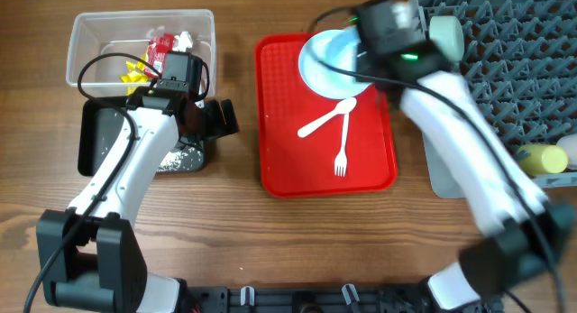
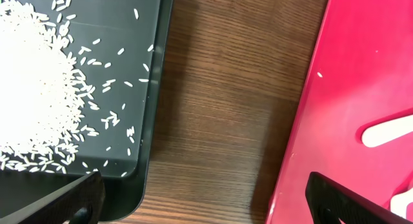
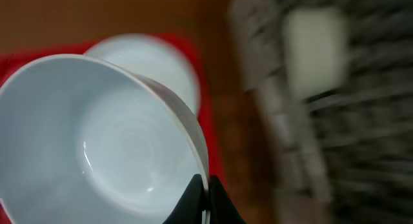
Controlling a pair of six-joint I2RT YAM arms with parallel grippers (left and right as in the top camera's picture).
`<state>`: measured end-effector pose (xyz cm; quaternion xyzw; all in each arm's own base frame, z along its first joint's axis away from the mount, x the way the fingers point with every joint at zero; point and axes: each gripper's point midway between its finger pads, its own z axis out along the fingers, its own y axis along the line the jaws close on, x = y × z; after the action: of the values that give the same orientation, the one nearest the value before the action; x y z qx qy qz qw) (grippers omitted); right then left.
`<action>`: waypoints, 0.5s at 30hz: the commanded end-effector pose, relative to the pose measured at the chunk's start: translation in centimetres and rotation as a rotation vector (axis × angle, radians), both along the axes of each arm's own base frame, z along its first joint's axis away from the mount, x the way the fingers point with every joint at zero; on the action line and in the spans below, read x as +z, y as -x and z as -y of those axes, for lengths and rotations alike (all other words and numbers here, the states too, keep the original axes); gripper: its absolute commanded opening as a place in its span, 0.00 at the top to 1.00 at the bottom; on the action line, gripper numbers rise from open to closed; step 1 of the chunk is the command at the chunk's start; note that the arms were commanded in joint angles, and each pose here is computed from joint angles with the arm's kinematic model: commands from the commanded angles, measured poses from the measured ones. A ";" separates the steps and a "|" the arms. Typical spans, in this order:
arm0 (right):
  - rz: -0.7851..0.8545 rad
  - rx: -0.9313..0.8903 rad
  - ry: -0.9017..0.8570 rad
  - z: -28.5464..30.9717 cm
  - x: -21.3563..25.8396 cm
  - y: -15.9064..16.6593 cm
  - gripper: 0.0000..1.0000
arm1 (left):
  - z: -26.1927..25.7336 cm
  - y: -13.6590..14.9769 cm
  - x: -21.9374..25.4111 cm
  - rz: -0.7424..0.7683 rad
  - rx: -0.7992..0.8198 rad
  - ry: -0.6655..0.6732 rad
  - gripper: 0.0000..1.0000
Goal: Sort waste into correct bins and load items into the dishwasher rack
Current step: 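Carry the blue bowl into the grey rack and release it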
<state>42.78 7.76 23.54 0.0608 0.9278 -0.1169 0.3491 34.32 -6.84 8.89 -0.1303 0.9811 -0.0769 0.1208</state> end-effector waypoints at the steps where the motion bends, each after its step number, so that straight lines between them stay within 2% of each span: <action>1: 0.184 -0.328 0.309 10.4 7.8 2.2 0.96 | 0.3 0.2 -0.2 -0.010 0.007 0.013 0.00; 4: 0.185 -0.486 0.450 16.2 9.5 3.3 0.96 | 0.3 0.2 -0.2 -0.010 0.006 0.013 0.00; 6: 0.195 -0.562 0.458 19.3 9.4 3.1 0.96 | 0.2 0.2 -0.2 -0.010 0.007 0.012 0.00; 15: 0.058 -0.543 0.649 25.3 7.1 -0.5 0.96 | 0.2 0.2 -0.2 -0.010 0.003 0.008 0.00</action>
<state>42.45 -16.45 31.97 0.2435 0.7757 -0.4411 0.3800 34.33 -6.84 8.88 -0.1303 0.9811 -0.0769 0.1208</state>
